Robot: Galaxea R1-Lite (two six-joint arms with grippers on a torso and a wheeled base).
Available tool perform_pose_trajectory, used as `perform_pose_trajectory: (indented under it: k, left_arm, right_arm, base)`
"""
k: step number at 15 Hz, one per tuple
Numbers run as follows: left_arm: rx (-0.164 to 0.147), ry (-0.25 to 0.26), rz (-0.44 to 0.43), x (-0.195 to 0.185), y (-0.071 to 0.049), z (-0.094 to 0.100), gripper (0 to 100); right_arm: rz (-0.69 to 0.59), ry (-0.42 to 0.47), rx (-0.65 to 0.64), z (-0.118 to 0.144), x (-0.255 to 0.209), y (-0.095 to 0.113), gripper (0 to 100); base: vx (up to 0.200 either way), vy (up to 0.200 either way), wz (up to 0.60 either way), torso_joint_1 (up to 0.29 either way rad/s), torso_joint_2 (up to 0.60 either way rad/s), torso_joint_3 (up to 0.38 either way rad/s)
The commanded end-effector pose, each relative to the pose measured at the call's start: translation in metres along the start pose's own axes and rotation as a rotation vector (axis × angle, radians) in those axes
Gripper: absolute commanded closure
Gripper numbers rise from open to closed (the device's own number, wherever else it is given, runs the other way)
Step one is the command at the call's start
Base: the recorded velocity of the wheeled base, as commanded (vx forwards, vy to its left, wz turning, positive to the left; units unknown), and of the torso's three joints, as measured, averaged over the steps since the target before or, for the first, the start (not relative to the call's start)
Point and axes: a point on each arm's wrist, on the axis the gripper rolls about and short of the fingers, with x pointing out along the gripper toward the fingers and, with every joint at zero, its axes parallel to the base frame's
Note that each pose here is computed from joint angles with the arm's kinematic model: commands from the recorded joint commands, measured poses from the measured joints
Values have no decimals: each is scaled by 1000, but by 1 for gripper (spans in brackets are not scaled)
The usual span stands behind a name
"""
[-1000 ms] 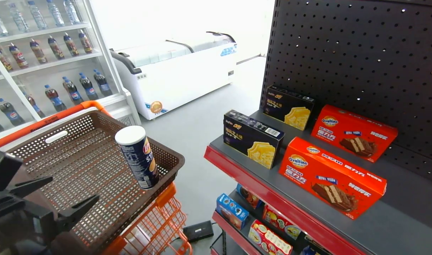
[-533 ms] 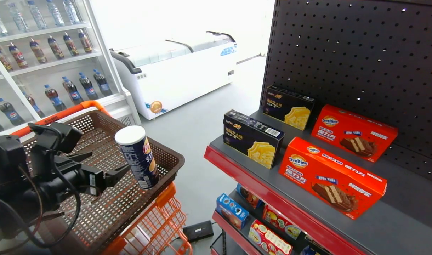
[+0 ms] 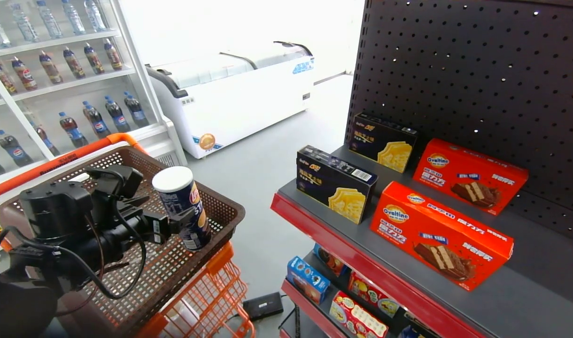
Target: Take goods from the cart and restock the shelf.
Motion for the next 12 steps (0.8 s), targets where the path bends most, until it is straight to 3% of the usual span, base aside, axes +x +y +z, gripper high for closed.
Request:
perform_pose_trajectory:
  k: [1,5,12]
  left_arm:
    - [-1,19,-6,20,-1,-20,0]
    - [7,-5,-15,35,-4,-30,0]
    - [9,-39,-7,56,-2,-28,0]
  right_arm:
    - [1,0,-1,0,0,0,0]
    - [1,-2,-1,0,0,0,0]
    - [1,-2,-1,0,0,0,0]
  base:
    - [0,0,0,0,0,0]
    - [0,0,0,0,0,0]
    - [0,0,0,0,0,0]
